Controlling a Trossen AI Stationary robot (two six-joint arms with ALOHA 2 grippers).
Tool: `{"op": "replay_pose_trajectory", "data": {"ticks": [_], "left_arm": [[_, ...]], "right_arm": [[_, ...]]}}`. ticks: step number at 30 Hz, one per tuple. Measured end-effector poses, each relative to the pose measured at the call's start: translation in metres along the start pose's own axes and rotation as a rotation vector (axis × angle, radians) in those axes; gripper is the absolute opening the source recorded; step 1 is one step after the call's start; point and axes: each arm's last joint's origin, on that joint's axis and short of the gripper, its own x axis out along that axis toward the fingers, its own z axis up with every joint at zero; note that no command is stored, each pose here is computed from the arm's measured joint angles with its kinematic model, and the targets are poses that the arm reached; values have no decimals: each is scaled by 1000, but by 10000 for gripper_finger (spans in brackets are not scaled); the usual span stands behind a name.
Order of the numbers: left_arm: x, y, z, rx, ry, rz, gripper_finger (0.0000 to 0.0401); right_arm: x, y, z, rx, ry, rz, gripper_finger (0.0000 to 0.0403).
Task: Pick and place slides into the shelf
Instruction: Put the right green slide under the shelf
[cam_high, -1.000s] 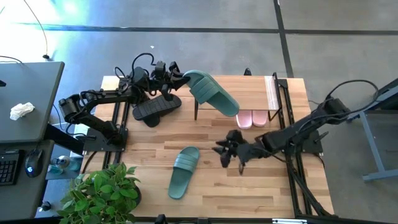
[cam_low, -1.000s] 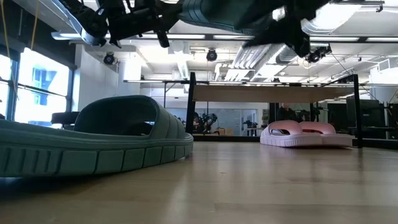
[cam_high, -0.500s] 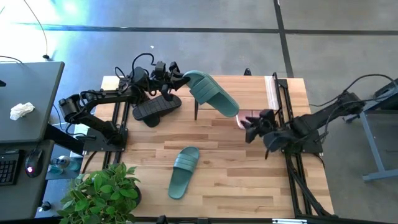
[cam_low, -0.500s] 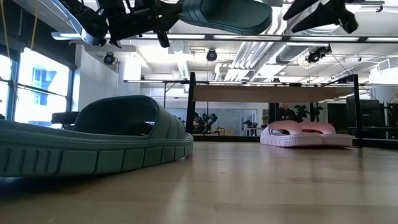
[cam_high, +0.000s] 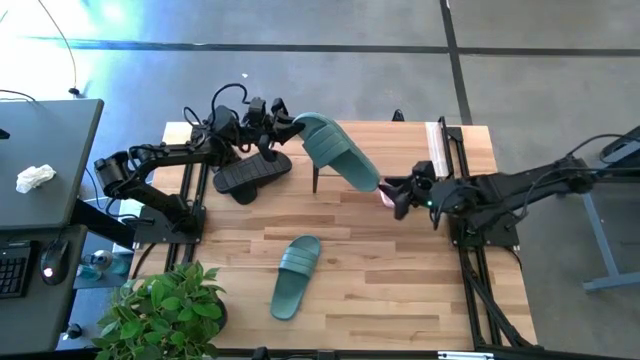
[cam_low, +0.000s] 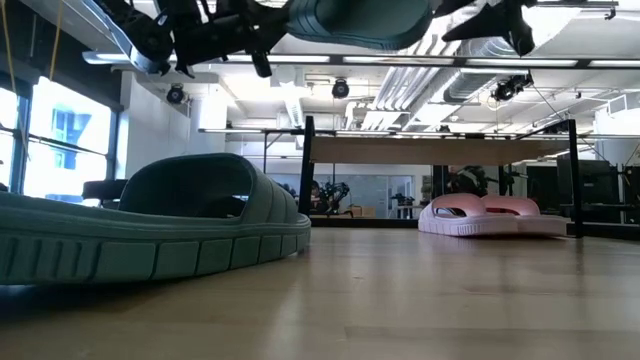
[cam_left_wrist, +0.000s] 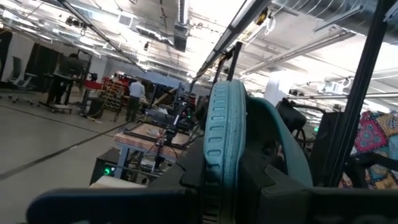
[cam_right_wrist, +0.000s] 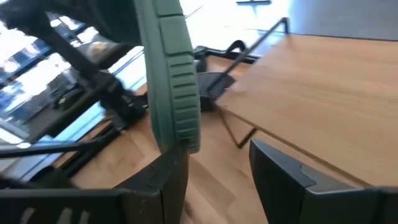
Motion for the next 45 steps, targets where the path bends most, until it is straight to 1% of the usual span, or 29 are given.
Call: {"op": "replay_pose_trajectory", "data": {"ticks": [3,8,14,18,21,24,27,31,40,45], "left_arm": [[0,0,0,0,-1,0,29],[0,0,0,-5,0,0,30],[0,0,-1,-17,9,-5,31],[0,0,-1,-19,6,-3,29],[0,0,-1,-24,6,-4,33],[0,0,-1,-26,7,-4,33],[0,0,-1,-26,8,-3,29],[0,0,-1,-27,8,-3,33],[0,0,-1,-40,7,-9,30],[0,-1,-1,-49,8,-12,35]], "right_arm": [[-4,-1,5,-12,-14,32,158],[-12,-4,14,35,-22,99,160],[-18,-4,23,56,-62,156,192],[-14,-6,21,59,-31,150,218],[-8,-3,17,42,-6,145,226],[1,0,11,-15,20,126,225],[5,1,8,-28,34,123,220],[9,1,6,-47,21,83,213],[8,-3,6,-101,-15,-4,211],[3,-7,8,-106,-24,-23,211]]}}
